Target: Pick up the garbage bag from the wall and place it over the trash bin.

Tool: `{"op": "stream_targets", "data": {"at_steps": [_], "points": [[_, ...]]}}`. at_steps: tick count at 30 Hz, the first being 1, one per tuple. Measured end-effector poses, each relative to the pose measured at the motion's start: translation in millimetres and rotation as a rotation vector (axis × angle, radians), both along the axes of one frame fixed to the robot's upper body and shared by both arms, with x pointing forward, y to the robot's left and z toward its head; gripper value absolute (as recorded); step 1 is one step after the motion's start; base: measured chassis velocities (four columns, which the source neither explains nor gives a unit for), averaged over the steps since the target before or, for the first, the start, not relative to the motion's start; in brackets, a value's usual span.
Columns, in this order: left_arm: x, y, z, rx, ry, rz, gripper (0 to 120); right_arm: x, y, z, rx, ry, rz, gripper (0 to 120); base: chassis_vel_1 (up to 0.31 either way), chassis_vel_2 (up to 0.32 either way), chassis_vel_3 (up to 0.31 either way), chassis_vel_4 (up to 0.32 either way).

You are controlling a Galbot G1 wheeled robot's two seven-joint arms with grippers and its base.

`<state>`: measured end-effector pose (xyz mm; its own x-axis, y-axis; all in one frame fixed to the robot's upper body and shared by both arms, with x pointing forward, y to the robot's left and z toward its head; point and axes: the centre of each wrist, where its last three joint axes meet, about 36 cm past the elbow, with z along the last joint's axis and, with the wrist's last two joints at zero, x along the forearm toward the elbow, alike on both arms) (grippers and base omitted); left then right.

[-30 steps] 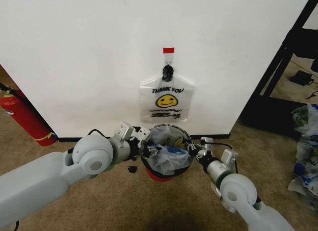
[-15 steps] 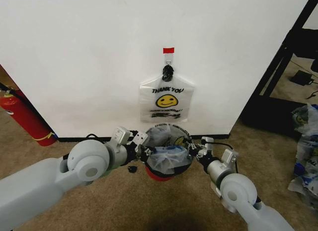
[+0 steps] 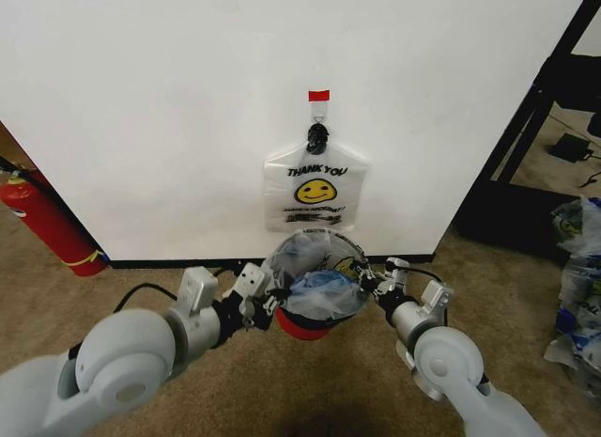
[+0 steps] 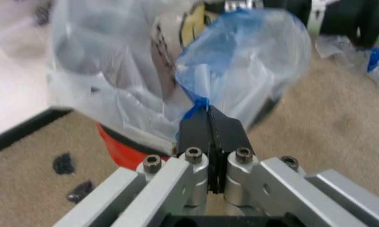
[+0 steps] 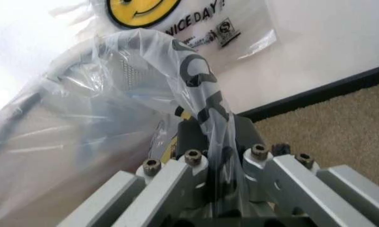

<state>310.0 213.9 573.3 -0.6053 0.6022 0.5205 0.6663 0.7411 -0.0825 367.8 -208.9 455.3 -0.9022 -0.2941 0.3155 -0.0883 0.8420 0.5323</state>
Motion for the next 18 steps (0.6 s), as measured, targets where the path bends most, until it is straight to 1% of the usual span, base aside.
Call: {"op": "stream_targets", "data": {"at_steps": [4,9,11,12,18], "points": [[-9,-1,-9,0.005,0.011,-0.008,0,0,-4,3,0.002,0.013,-0.022,1,0.0,0.0,0.0,0.0],[-7,1,-18,0.019,-0.004,-0.004,0,-2,-7,8,0.03,0.036,-0.031,1,0.0,0.0,0.0,0.0],[-9,2,-28,0.025,0.004,0.001,0,-3,-7,11,0.043,0.047,-0.032,1,0.0,0.0,0.0,0.0],[-9,2,-28,0.025,0.004,0.001,0,-3,-7,11,0.043,0.047,-0.032,1,0.0,0.0,0.0,0.0],[-26,1,-65,0.036,0.053,-0.007,0,1,-9,17,0.061,0.057,-0.044,1,0.0,0.0,0.0,0.0]]}}
